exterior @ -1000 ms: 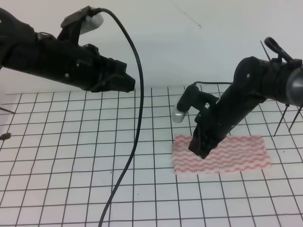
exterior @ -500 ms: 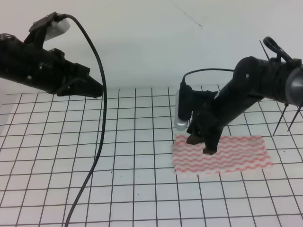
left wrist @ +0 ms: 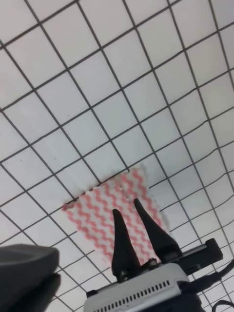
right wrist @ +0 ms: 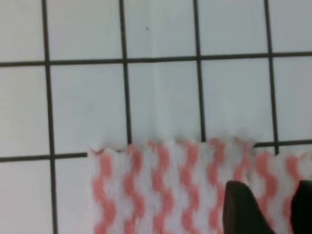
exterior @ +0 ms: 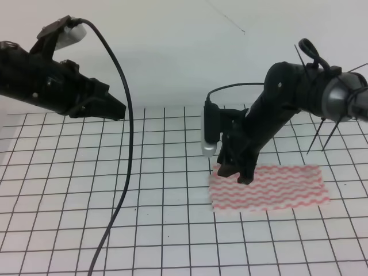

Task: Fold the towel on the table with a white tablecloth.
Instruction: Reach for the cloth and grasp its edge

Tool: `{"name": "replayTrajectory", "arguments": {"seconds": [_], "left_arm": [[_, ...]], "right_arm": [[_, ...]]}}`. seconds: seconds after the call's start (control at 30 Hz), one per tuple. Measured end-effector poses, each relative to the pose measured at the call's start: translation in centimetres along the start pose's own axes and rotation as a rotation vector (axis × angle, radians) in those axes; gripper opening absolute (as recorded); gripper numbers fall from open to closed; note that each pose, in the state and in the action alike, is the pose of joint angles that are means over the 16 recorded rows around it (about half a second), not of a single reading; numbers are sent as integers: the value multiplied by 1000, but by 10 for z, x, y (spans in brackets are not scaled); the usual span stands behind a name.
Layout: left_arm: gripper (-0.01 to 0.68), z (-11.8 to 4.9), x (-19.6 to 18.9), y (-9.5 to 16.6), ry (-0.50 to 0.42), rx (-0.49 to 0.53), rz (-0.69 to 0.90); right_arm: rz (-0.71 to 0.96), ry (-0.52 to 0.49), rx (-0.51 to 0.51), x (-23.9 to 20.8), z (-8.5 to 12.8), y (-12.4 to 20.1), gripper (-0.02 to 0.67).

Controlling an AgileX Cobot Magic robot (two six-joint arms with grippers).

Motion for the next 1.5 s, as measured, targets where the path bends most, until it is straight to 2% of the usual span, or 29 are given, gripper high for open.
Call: {"name": "replayTrajectory", "arguments": {"seconds": [0.43, 1.03, 1.5], "left_arm": [[0, -1, 0, 1, 5, 4, 8], [0, -1, 0, 1, 5, 12, 7], [0, -1, 0, 1, 9, 20, 4]], "right_arm": [[45, -50, -2, 22, 9, 4, 214], [61, -31, -16, 16, 6, 4, 12], [80, 31, -35, 1, -9, 1, 3]]}}
Point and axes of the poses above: a point on each arm's last joint axis where the gripper is mounted, x pointing out along that axis toward the gripper, z along the wrist's bending axis when the last joint is at zero, y = z × x, the point moved 4 cm from there along x, pointing out along that axis toward the gripper, and after that the axes turned 4 degrees about -x, right-handed, at the moved point
